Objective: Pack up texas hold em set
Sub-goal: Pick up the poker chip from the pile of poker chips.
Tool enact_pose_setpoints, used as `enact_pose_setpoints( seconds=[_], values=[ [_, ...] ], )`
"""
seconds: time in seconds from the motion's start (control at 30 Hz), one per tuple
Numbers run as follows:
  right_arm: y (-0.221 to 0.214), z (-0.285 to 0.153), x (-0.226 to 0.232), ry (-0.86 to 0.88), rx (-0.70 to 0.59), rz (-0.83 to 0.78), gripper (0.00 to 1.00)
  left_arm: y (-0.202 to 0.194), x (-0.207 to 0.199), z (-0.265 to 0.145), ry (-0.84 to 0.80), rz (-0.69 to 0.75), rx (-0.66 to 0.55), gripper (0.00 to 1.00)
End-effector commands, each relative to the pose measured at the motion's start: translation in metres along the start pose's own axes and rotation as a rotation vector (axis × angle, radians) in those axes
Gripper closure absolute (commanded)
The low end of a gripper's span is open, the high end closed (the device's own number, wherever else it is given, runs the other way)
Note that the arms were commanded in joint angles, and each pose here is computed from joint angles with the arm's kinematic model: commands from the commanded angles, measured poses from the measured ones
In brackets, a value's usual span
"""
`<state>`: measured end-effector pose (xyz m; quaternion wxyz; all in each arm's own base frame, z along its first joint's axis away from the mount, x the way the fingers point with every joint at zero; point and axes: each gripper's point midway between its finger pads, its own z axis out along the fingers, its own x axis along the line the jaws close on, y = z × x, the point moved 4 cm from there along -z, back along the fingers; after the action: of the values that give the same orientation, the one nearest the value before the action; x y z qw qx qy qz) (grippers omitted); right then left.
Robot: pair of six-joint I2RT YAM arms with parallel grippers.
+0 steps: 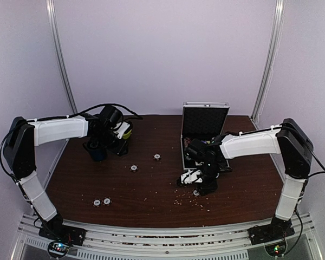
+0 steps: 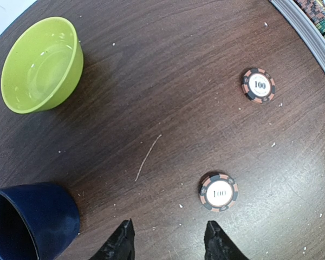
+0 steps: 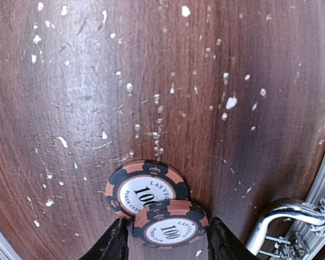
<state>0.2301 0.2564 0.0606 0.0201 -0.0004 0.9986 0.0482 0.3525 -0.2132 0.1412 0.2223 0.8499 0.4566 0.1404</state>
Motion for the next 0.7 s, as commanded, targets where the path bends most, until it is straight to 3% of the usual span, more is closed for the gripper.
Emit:
enact_pose_setpoints(
  seconds=[0.0, 0.2, 0.3, 0.67],
  values=[
    [-0.004, 0.009, 0.005, 0.047, 0.013, 0.014, 0.53, 0.01, 0.002, 0.002, -0.012, 0.006, -0.024, 0.56],
    [0.0, 0.01, 0.005, 0.078, 0.008, 0.027, 0.74, 0.01, 0.002, 0.002, -0.012, 0.008, -0.024, 0.56],
    [0.003, 0.005, 0.004, 0.072, 0.006, 0.035, 0.79, 0.01, 0.002, 0.002, -0.012, 0.007, -0.024, 0.56],
    [0.021, -0.009, 0.009, 0.045, -0.017, 0.02, 0.81, 0.009, 0.001, 0.003, -0.017, 0.006, -0.018, 0.56]
  ],
)
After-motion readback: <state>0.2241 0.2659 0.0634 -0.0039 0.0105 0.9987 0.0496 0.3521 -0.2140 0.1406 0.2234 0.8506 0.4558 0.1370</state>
